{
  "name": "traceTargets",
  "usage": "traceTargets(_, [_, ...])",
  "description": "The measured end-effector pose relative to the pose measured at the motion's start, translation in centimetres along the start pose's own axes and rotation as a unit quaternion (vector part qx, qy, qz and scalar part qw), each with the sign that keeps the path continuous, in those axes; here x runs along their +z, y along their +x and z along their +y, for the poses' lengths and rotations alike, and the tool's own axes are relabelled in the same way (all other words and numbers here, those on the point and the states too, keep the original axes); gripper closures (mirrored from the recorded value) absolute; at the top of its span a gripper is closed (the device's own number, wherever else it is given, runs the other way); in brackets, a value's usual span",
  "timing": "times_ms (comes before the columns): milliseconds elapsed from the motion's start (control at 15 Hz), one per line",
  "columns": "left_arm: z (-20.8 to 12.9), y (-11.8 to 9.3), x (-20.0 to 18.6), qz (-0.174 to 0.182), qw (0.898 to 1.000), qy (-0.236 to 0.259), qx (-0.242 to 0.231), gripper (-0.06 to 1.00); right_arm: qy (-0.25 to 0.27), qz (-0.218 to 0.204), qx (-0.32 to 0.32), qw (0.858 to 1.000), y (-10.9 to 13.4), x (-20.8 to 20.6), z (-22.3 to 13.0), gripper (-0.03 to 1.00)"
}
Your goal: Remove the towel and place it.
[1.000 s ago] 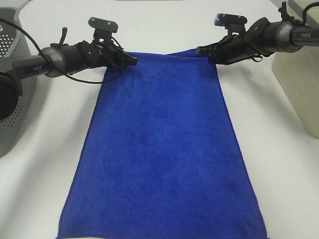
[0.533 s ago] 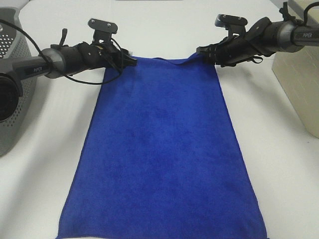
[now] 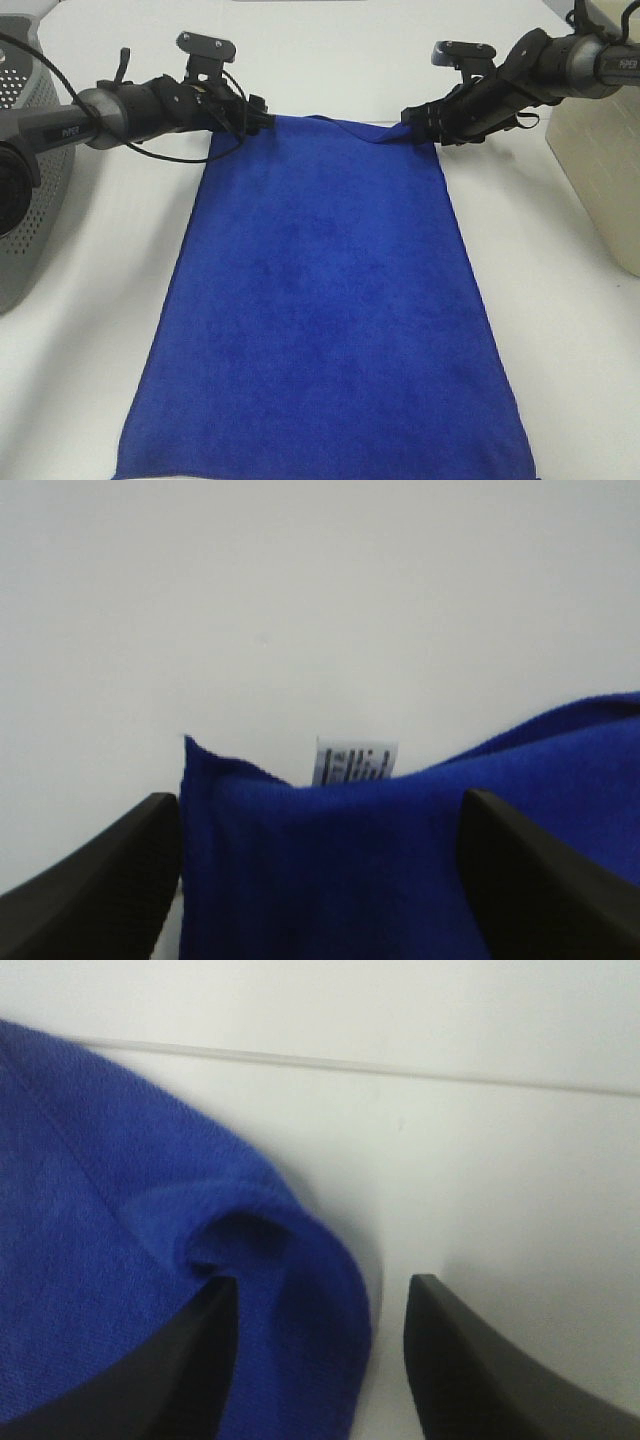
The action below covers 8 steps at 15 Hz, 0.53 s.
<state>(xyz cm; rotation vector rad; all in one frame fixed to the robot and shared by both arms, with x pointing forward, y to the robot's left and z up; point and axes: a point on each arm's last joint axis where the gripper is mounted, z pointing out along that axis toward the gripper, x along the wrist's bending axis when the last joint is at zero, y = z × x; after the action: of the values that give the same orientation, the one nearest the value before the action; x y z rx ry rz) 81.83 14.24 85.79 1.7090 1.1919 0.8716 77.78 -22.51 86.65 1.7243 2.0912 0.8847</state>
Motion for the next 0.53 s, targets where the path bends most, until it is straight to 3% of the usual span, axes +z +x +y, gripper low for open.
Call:
traceTargets(200, [3.0,0.2,-1.1,0.001,1.0,-0.026,0.001,0.24,-0.024,-0.006,0.002,1.0,-0.2,-1.4,1.3,0.45])
traceTargets(333, [3.2,0.0,-1.3,-0.01,1.0,-0.013,0.006,0.24,-0.022,-0.005,0.002,1.0,-0.2,-1.5,1.3,0.45])
traceTargets(533, [3.1,-0.3,-1.5,-0.029,0.999,0.013,0.01,0.24,0.005,0.0,-0.073,0.997,-0.1,-1.5,0.8,0.45])
